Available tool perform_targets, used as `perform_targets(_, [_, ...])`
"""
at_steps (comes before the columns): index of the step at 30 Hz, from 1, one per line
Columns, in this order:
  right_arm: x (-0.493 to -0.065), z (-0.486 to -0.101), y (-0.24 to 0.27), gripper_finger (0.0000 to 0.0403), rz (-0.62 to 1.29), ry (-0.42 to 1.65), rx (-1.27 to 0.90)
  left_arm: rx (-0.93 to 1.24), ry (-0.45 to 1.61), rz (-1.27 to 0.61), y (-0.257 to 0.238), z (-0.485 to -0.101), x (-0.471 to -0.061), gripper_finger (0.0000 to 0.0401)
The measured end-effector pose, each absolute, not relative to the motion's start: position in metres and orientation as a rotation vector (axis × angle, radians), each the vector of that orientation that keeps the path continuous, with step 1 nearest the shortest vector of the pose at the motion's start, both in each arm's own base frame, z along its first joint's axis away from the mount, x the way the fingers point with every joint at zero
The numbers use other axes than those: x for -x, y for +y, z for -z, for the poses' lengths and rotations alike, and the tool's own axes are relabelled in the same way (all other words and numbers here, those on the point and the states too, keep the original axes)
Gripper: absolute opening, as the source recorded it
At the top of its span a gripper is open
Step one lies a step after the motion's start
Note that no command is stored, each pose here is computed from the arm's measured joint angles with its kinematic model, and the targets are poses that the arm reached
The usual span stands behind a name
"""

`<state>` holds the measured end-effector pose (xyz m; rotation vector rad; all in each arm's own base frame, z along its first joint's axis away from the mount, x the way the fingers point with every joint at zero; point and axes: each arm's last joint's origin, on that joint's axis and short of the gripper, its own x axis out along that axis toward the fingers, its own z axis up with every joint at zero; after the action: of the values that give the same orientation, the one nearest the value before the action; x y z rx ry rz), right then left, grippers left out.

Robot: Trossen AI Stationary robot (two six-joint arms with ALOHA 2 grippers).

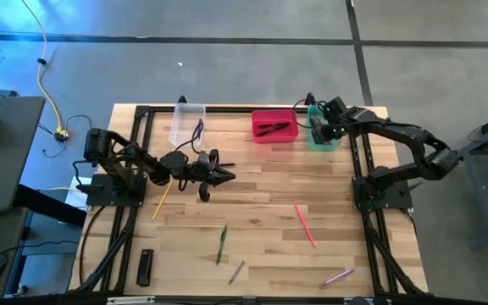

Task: Sort crayons/erasers/pens/pencils in bins
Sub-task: Put the red pencil into the blue bin, then adjust the red bin

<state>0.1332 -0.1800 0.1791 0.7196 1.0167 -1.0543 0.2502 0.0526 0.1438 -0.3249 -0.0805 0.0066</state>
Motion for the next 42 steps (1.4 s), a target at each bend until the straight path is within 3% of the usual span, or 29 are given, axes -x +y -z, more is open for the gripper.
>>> perform_targets(5, [-0.149, -0.212, -0.182, 0.0110, 0.959, 0.960, -0.615, 0.354, -0.080, -0.064, 0.066, -0.152, -0.245, 0.0000])
perform_targets(9, [-0.168, -0.225, -0.180, 0.0075, 0.858, 0.883, -0.532, 0.352, -0.019, -0.166, 0.085, -0.161, -0.233, 0.0000])
perform_targets(13, [-0.180, -0.223, -0.174, 0.0010, 0.797, 0.869, -0.488, 0.368, 0.163, -0.291, 0.105, -0.167, -0.223, 0.0000])
perform_targets(22, [-0.208, -0.205, -0.171, 0.0002, 0.729, 0.872, -0.443, 0.282, 0.673, -0.672, 0.139, -0.200, -0.213, 0.0000])
perform_targets(27, [-0.218, -0.190, -0.180, 0.0003, 0.785, 0.942, -0.437, 0.235, 0.816, -0.869, 0.156, -0.219, -0.206, 0.0000])
perform_targets(42, [-0.240, -0.186, -0.190, 0.0000, 0.720, 0.934, -0.450, 0.333, 0.929, -0.939, 0.198, -0.190, -0.190, 0.0000])
